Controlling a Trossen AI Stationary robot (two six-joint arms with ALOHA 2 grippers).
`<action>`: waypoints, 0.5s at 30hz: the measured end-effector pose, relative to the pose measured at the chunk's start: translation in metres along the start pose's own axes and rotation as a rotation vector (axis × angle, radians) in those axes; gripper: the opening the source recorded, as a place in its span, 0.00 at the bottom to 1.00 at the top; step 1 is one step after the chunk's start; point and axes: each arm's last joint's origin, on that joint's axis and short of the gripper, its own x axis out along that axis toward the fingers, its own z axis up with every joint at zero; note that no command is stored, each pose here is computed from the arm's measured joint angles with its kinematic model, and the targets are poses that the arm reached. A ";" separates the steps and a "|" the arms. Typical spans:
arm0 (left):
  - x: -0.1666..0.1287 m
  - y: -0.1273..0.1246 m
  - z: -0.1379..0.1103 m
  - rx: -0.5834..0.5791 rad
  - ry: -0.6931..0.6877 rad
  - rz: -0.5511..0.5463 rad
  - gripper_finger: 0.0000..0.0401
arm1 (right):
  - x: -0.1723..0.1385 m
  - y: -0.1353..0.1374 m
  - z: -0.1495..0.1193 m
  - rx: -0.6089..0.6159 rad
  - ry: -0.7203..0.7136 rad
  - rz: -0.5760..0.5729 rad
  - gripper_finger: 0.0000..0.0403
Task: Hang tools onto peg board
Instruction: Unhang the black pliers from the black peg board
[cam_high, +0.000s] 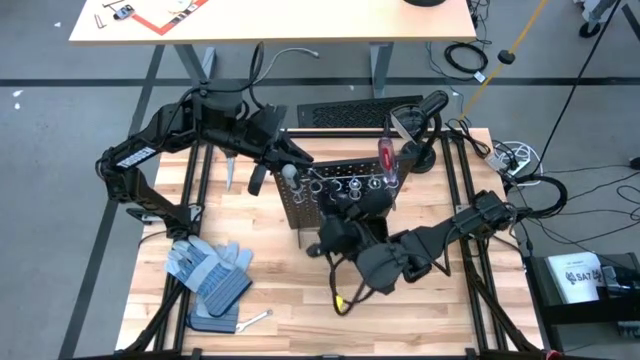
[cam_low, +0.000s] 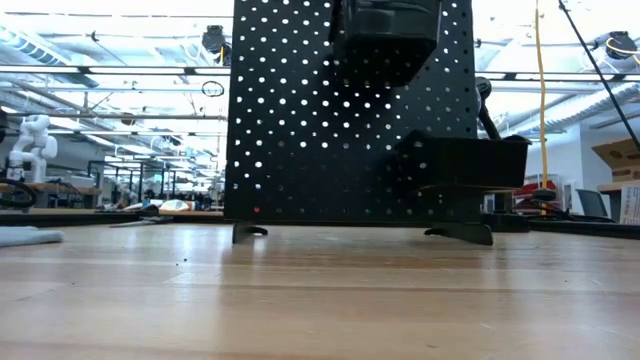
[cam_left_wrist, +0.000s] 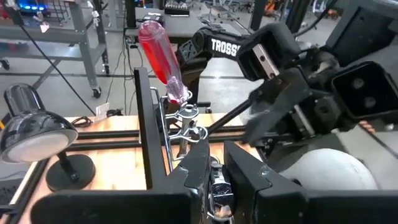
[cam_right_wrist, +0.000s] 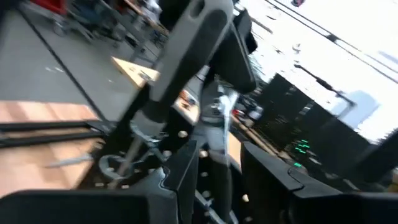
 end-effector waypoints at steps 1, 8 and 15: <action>-0.002 -0.001 0.000 0.011 0.003 0.000 0.10 | -0.003 0.001 0.000 0.016 -0.015 0.028 0.29; -0.017 -0.007 0.002 0.053 -0.009 0.007 0.10 | -0.023 0.009 -0.005 0.068 -0.056 0.153 0.29; -0.021 -0.008 0.002 0.069 -0.004 0.030 0.10 | -0.028 0.014 -0.012 0.105 -0.049 0.225 0.29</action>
